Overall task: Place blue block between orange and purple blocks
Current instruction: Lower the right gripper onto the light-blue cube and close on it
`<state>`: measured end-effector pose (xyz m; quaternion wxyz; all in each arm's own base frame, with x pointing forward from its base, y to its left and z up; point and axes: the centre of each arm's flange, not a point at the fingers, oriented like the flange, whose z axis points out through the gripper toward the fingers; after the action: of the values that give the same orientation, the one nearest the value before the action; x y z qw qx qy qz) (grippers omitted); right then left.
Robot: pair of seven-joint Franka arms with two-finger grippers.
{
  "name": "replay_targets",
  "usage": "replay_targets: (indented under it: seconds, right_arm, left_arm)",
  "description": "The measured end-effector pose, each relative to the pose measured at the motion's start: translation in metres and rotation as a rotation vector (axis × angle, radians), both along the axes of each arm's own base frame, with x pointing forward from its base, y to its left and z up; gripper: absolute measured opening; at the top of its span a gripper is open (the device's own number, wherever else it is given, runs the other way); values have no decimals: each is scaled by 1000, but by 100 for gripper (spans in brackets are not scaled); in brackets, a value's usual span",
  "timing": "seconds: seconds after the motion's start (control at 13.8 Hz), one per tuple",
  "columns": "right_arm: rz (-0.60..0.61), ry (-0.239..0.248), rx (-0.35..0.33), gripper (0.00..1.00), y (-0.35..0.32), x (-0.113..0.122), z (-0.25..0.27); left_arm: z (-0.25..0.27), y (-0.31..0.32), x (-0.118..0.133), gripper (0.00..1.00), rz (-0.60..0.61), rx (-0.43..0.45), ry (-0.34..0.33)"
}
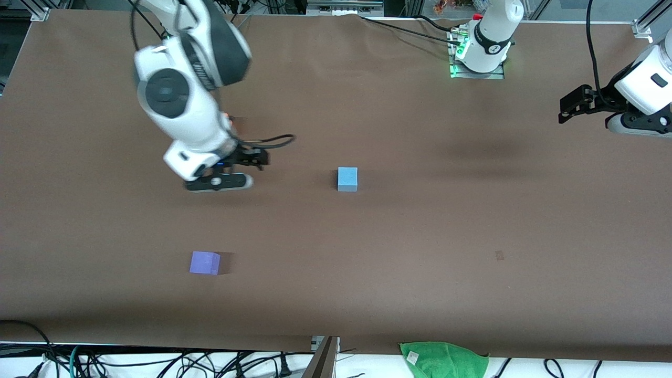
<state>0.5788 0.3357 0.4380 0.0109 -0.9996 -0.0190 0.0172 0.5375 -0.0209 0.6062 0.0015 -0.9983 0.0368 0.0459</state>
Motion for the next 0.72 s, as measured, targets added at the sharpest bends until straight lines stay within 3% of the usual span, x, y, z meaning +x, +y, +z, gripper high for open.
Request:
replay_targets:
  seconds: [0.72]
  right_arm:
    - [-179,-129,117,100,153,-49,-110]
  left_arm:
    - [-3,0,0,100,23,3,8]
